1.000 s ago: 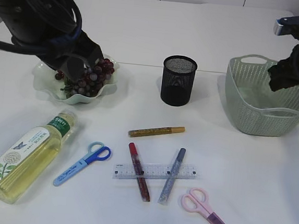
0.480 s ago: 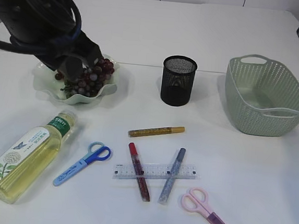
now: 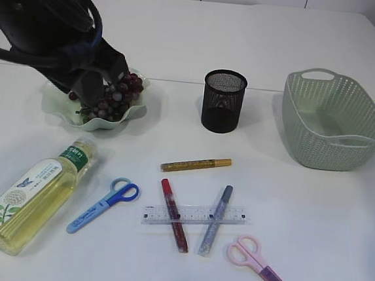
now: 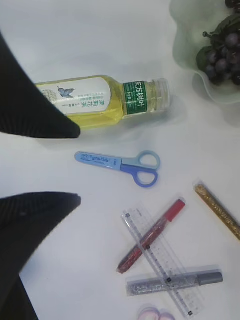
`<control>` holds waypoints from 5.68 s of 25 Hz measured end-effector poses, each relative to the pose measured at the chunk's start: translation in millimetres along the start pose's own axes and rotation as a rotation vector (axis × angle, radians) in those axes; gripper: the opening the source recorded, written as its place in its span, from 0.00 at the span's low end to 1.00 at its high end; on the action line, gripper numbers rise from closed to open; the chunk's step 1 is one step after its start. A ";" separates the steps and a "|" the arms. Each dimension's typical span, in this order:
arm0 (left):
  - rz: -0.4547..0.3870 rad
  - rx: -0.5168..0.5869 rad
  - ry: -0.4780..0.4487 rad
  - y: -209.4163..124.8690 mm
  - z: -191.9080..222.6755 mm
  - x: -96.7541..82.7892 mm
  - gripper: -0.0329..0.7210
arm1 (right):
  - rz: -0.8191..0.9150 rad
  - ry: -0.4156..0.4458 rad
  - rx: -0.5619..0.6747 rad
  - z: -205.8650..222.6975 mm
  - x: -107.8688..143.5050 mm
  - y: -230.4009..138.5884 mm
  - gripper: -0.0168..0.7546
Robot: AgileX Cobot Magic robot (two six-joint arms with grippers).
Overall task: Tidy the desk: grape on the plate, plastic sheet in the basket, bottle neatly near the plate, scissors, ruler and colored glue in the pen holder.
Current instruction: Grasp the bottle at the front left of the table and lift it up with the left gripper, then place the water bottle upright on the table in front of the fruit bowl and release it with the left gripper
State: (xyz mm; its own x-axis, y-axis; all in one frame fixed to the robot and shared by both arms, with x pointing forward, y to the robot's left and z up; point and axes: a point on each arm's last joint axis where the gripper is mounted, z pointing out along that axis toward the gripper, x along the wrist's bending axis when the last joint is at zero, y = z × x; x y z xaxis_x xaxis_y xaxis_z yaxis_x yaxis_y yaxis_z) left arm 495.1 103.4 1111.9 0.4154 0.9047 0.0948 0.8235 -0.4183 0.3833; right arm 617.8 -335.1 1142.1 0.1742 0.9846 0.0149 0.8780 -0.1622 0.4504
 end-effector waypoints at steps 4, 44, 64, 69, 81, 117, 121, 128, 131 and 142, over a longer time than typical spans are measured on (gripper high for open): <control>-0.001 0.031 0.008 -2.8 0.0 0.7 0.40 | 0.012 0.008 -0.021 -25.2 -1.5 -17.2 0.63; -0.124 0.353 0.011 4.6 115.9 94.0 0.64 | 0.082 0.126 0.062 -75.7 -3.7 -167.3 0.64; -0.103 0.466 0.004 -1.2 163.2 90.9 0.84 | 0.078 0.119 0.059 -76.1 -4.4 -167.5 0.64; -0.113 0.507 0.000 -5.2 179.1 93.9 0.82 | 0.078 0.119 0.059 -76.1 -4.4 -167.5 0.64; -0.143 0.564 -0.063 -13.0 213.9 99.8 0.82 | 0.071 0.104 0.055 -75.9 -5.7 -167.2 0.63; -0.290 0.436 -0.132 -21.9 205.4 113.9 0.62 | 0.061 0.077 0.053 -75.6 -8.2 -167.1 0.63; -0.332 0.309 -0.107 -38.9 182.9 112.1 0.62 | 0.061 0.076 0.052 -75.6 -8.3 -167.1 0.63; -0.433 -0.058 -0.018 -53.5 124.3 117.9 0.62 | 0.059 0.072 0.052 -75.5 -8.7 -167.1 0.63; -0.413 -0.212 0.001 -56.8 102.7 119.4 0.62 | 0.059 0.070 0.052 -75.5 -8.9 -167.1 0.63; -0.466 -0.670 -0.039 -115.3 97.5 106.9 0.62 | 0.046 0.036 0.048 -75.3 -12.0 -166.9 0.63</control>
State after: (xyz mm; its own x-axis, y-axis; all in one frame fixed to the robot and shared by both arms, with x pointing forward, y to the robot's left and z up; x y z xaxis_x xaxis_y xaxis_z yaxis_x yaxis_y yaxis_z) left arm 482.2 240.4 988.3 0.1108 0.9651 -0.2375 0.5143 0.1488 0.8446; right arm 435.7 -315.0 1134.0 0.2001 0.9775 0.0670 0.8898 -0.2099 0.4051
